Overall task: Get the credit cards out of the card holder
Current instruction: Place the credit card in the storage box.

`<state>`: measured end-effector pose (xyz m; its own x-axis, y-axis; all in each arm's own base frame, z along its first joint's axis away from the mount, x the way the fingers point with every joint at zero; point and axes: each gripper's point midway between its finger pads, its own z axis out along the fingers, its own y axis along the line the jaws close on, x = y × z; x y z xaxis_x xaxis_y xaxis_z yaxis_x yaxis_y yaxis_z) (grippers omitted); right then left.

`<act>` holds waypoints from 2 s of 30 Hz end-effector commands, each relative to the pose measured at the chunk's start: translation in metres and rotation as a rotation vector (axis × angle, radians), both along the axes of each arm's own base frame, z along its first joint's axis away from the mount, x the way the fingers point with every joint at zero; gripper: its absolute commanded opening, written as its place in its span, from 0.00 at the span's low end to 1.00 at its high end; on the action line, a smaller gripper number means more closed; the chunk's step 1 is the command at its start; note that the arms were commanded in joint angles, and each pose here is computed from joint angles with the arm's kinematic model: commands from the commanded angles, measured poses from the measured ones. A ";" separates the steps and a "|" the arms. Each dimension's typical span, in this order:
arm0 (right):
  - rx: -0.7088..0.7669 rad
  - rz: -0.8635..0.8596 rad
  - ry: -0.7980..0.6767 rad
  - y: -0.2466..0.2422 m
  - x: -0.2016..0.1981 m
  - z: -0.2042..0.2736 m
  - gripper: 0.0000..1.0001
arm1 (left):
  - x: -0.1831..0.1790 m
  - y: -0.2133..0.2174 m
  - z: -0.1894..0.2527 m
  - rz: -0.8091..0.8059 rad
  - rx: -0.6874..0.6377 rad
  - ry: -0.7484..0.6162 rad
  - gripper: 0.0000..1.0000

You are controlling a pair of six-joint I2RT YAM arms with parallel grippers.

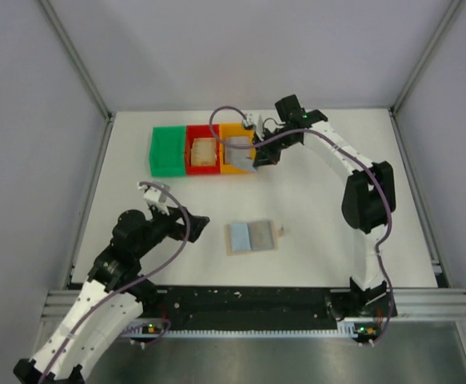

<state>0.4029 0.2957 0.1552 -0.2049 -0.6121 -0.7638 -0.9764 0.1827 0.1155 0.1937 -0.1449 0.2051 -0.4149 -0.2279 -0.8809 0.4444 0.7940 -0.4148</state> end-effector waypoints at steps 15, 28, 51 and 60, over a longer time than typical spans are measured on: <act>0.142 0.145 -0.001 -0.020 -0.126 0.075 0.00 | 0.063 -0.105 0.102 -0.808 0.050 -0.415 0.81; 0.187 0.197 -0.035 -0.015 -0.142 0.094 0.00 | 0.073 -0.126 0.098 -0.976 0.024 -0.419 0.75; 0.215 0.225 -0.044 -0.012 -0.152 0.103 0.00 | 0.080 -0.139 0.075 -1.017 0.069 -0.301 0.31; 0.203 0.214 -0.035 -0.012 -0.150 0.099 0.00 | 0.075 -0.144 0.071 -1.052 0.077 -0.280 0.00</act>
